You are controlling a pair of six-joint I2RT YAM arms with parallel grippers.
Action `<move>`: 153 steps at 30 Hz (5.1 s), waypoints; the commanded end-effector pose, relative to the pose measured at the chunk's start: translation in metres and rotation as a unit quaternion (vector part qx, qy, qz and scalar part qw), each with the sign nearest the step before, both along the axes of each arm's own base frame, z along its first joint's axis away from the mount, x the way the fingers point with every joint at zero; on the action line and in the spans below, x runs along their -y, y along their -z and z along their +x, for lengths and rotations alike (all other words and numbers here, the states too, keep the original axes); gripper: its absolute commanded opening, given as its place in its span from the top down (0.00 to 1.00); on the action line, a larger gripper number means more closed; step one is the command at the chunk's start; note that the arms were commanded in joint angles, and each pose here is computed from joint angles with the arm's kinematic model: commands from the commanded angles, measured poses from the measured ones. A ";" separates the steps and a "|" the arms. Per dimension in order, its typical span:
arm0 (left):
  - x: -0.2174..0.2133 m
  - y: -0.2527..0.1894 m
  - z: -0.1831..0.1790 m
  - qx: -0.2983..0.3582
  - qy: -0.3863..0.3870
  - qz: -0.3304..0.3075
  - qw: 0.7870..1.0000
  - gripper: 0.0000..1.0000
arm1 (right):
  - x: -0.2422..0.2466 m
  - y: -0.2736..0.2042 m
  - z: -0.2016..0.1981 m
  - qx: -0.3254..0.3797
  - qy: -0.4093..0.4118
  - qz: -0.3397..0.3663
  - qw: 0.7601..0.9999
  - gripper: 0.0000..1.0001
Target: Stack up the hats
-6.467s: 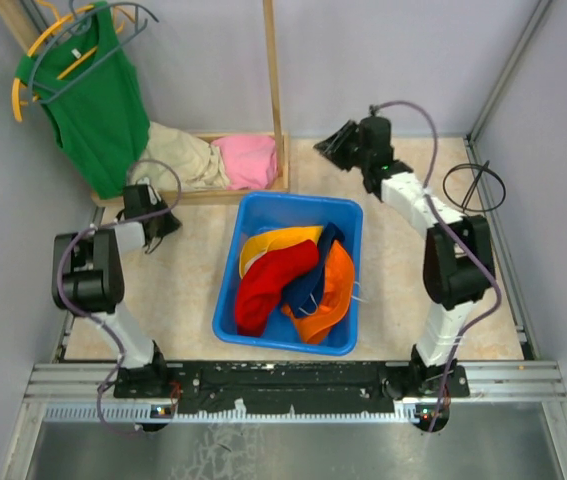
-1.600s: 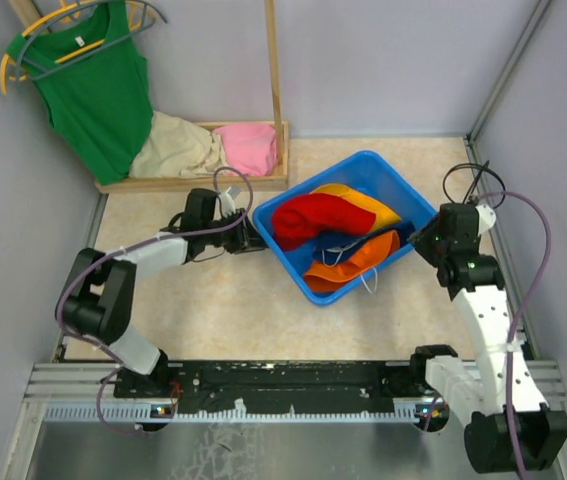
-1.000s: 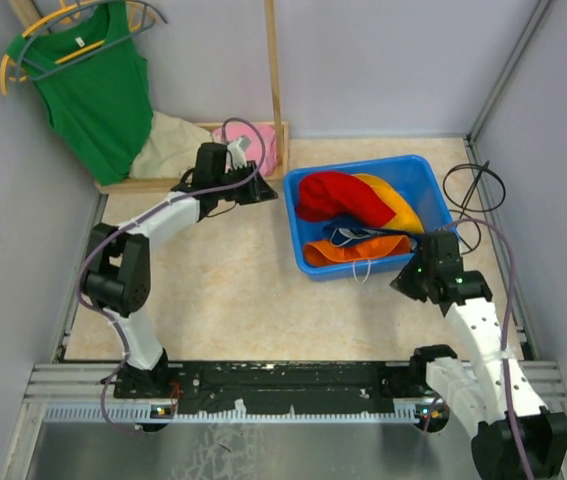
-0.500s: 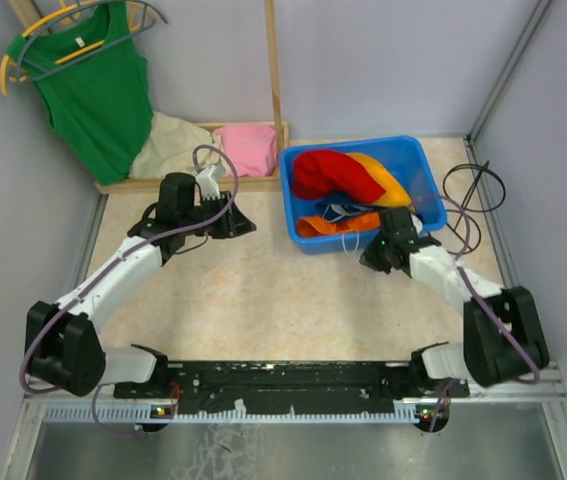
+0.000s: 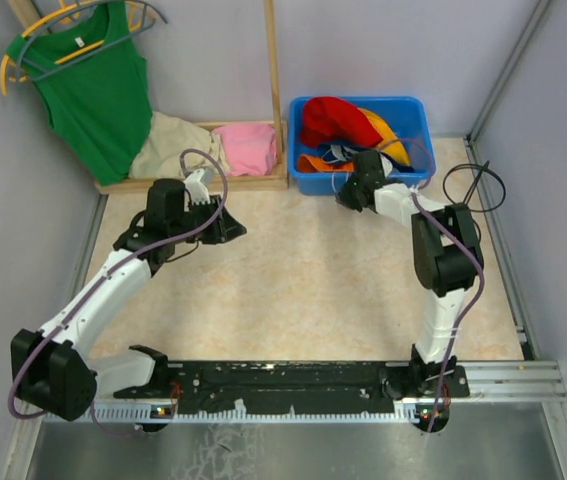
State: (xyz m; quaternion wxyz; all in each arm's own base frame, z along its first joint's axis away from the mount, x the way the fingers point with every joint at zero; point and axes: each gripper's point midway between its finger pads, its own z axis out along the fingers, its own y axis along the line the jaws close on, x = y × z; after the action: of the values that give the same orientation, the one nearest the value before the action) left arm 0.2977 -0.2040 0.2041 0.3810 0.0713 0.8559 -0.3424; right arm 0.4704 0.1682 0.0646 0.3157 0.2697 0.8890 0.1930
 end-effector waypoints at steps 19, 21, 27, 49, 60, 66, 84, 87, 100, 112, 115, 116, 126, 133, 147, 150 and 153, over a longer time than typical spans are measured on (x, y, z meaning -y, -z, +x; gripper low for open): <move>0.040 -0.044 0.005 0.055 0.113 -0.114 0.986 0.01 | 0.050 -0.320 -0.081 0.364 -0.061 -0.061 0.927 0.01; 0.043 -0.046 0.008 0.041 0.117 -0.117 0.985 0.01 | 0.055 -0.333 -0.090 0.363 -0.028 -0.028 0.931 0.01; 0.059 -0.071 0.001 0.055 0.173 -0.164 0.969 0.01 | 0.025 -0.386 -0.141 0.456 -0.108 0.067 0.881 0.01; 0.058 -0.122 -0.013 0.128 0.173 -0.207 0.954 0.01 | -0.003 -0.490 -0.259 0.600 -0.260 0.089 0.752 0.01; 0.049 -0.122 -0.015 0.130 0.153 -0.170 0.965 0.01 | 0.099 -0.418 -0.183 0.367 -0.021 -0.144 0.919 0.01; 0.044 -0.102 -0.008 0.098 0.129 -0.131 0.978 0.01 | 0.167 -0.364 -0.163 0.270 0.059 -0.218 0.936 0.09; 0.043 -0.082 0.006 0.096 0.123 -0.105 0.982 0.01 | 0.291 -0.262 -0.074 0.073 0.218 -0.091 0.969 0.16; 0.043 -0.078 0.009 0.097 0.119 -0.098 0.983 0.01 | 0.293 -0.253 -0.064 0.067 0.215 -0.085 0.970 0.18; 0.044 -0.058 0.020 0.083 0.117 -0.085 0.986 0.01 | 0.294 -0.227 -0.065 0.035 0.188 -0.119 0.974 0.30; 0.046 -0.049 0.023 0.078 0.121 -0.079 0.986 0.01 | 0.288 -0.186 -0.077 -0.003 0.170 -0.157 0.973 0.65; 0.045 -0.046 0.022 0.076 0.122 -0.077 0.987 0.01 | 0.289 -0.182 -0.077 -0.008 0.170 -0.165 0.972 0.73; 0.044 -0.044 0.022 0.075 0.120 -0.075 0.987 0.01 | 0.289 -0.182 -0.077 -0.010 0.170 -0.167 0.971 0.75; 0.044 -0.046 0.022 0.079 0.122 -0.074 0.987 0.01 | 0.267 -0.185 -0.078 -0.014 0.140 -0.187 0.972 1.00; 0.038 -0.045 0.020 0.085 0.115 -0.058 0.988 0.01 | 0.209 -0.178 -0.083 0.011 0.082 -0.175 0.981 1.00; -0.027 -0.025 0.049 0.047 -0.026 0.007 0.999 0.01 | 0.023 -0.208 -0.126 0.116 -0.108 -0.083 0.984 1.00; -0.051 -0.014 0.058 0.016 -0.058 -0.003 0.998 0.01 | -0.020 -0.212 -0.143 0.118 -0.141 -0.065 0.981 1.00; -0.068 -0.008 0.065 0.001 -0.081 -0.001 0.997 0.01 | -0.054 -0.208 -0.160 0.109 -0.172 -0.065 0.977 1.00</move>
State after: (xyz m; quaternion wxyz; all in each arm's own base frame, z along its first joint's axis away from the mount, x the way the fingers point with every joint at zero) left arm 0.3551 -0.1550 0.2158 0.4196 0.0373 0.8474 -0.3232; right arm 0.3160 0.1830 0.2341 0.3479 0.0690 0.9199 0.1671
